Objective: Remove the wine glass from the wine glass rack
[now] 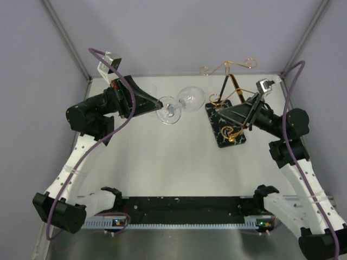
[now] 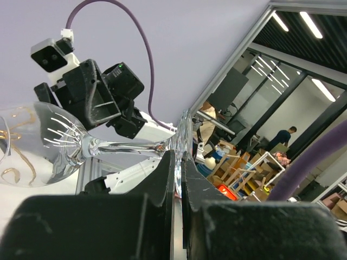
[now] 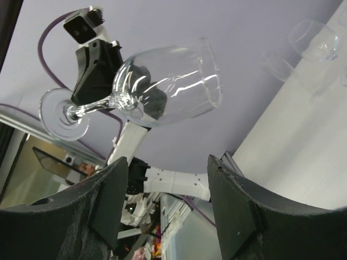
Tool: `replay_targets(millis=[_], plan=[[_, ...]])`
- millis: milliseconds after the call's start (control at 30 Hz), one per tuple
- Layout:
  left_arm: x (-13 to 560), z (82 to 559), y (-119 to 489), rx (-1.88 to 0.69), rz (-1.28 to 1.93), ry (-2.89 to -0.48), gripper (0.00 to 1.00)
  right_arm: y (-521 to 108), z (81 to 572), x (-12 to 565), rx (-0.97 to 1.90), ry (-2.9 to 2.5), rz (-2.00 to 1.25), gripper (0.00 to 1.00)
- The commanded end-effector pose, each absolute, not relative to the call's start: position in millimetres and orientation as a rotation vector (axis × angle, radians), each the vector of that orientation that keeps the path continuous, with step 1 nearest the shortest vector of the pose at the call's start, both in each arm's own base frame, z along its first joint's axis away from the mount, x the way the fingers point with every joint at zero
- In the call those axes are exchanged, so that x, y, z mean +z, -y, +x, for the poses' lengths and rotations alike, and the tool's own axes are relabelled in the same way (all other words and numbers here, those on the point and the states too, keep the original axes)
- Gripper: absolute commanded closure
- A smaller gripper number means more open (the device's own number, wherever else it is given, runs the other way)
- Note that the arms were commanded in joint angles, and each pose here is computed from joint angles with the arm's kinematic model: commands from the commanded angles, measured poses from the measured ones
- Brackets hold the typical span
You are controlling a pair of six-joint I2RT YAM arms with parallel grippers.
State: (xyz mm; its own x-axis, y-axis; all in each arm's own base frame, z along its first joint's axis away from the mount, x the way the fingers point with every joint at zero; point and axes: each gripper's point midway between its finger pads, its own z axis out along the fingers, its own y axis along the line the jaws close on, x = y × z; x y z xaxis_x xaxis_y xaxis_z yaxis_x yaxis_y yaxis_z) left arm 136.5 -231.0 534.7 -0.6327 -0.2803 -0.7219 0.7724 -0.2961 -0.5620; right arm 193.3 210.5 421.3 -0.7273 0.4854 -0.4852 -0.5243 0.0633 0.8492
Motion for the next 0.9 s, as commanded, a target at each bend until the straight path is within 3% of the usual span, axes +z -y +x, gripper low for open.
replay_targets(millis=[0, 600, 867], plan=[[546, 121, 225, -1.931, 0.742, -1.083, 1.0, -206, 165, 452, 1.809, -1.517, -0.123, 0.4], [503, 109, 246, -1.615, 0.999, -0.965, 1.0, -257, 176, 445, 2.1, -1.518, 0.333, 0.38], [482, 109, 252, -1.538, 1.048, -0.969, 1.0, -278, 166, 459, 2.164, -1.492, 0.343, 0.38]])
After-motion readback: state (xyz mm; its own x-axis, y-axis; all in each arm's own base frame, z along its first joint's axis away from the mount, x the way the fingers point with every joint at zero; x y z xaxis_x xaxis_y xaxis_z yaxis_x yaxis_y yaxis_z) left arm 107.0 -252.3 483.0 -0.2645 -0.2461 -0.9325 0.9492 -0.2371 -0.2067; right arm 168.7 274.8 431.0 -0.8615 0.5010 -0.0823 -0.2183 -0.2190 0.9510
